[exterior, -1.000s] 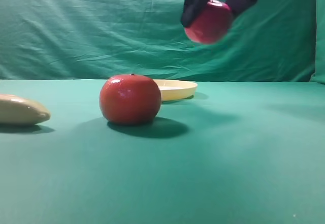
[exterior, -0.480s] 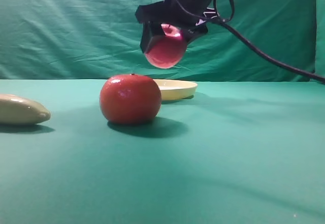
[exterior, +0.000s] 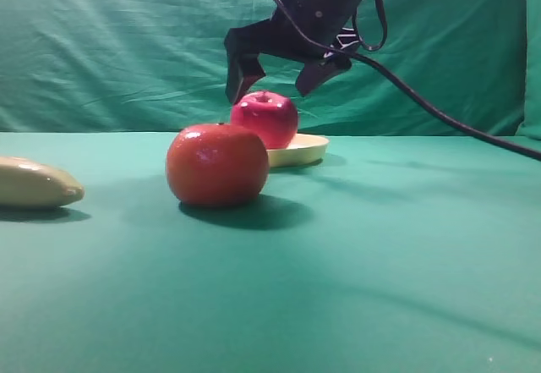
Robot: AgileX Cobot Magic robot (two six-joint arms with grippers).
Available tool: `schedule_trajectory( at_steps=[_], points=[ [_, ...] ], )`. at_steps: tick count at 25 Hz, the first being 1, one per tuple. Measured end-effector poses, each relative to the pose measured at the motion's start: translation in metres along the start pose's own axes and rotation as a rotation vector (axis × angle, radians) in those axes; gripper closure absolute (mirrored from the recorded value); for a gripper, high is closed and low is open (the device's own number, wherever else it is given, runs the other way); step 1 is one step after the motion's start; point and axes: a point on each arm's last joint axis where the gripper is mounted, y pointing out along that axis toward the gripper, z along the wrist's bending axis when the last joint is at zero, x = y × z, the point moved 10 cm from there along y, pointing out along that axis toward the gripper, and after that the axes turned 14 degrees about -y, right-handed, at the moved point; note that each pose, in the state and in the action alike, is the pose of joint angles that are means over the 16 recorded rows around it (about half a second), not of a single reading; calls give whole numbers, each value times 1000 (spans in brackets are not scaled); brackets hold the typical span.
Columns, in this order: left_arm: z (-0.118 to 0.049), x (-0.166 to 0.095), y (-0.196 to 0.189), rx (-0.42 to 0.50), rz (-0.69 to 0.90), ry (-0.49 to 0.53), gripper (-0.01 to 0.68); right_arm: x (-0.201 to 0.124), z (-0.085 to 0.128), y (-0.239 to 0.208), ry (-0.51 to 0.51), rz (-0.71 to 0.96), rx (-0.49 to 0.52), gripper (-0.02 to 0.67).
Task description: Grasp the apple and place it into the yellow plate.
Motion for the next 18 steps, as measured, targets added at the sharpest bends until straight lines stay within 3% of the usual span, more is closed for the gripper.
schedule_trajectory(
  at_steps=[11, 14, 18],
  points=[
    [0, 0, 0, 0, 0, 0, 516, 45, -12, -150, 37, -75, -19, 590],
    [0, 0, 0, 0, 0, 0, 516, 43, -9, -184, 64, -105, -27, 638],
    [0, 0, 0, 0, 0, 0, 516, 31, -2, -220, 100, -150, -42, 649]
  ],
)
